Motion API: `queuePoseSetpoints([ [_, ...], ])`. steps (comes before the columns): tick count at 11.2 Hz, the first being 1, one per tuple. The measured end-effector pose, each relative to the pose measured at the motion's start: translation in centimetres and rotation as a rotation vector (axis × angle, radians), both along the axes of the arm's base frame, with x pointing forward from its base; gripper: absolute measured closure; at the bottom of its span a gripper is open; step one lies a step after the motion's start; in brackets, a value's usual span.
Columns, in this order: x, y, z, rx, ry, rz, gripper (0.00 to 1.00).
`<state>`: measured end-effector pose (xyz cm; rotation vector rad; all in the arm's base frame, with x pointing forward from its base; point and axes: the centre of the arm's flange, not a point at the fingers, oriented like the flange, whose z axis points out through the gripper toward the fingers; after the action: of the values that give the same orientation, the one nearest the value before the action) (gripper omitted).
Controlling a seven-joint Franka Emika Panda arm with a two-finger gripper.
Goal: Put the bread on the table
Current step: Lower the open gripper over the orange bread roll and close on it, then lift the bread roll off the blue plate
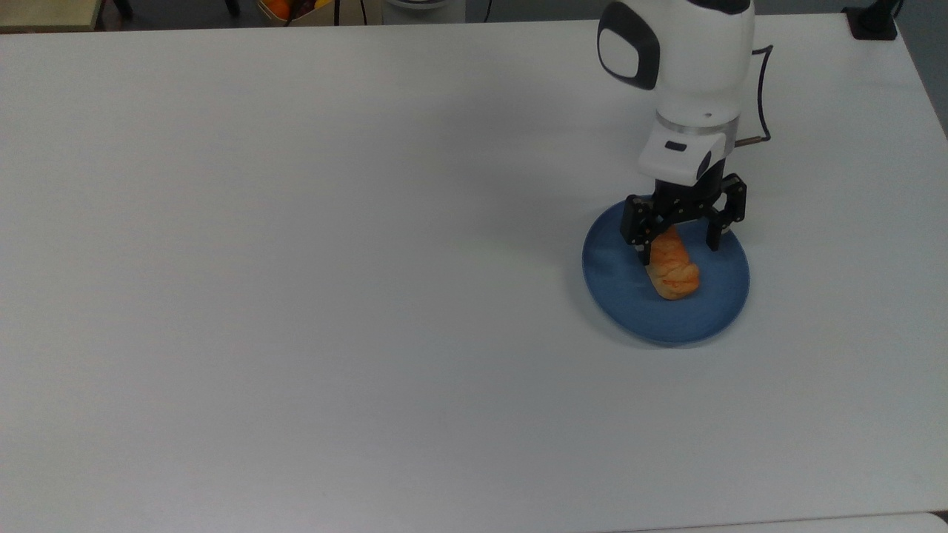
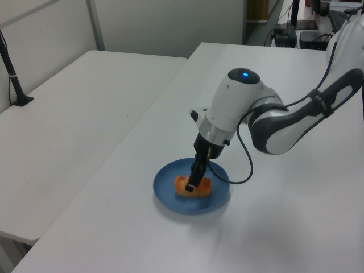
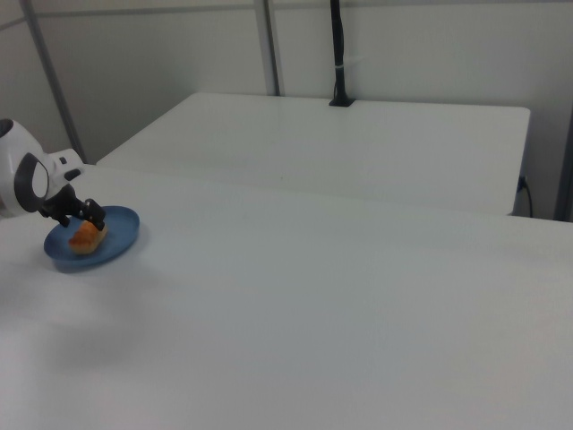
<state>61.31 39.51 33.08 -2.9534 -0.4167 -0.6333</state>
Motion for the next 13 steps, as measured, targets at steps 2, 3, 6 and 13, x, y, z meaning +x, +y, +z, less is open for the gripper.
queuePoseSetpoints([
  [2,0.2,0.1,-1.9,0.0,-0.005,0.003,0.0],
  [3,0.2,0.1,-2.3,-0.002,-0.004,0.003,0.0],
  [6,0.4,0.2,-2.0,0.002,-0.01,0.003,0.15],
  [13,0.7,0.2,-1.2,0.009,-0.023,0.001,0.88],
])
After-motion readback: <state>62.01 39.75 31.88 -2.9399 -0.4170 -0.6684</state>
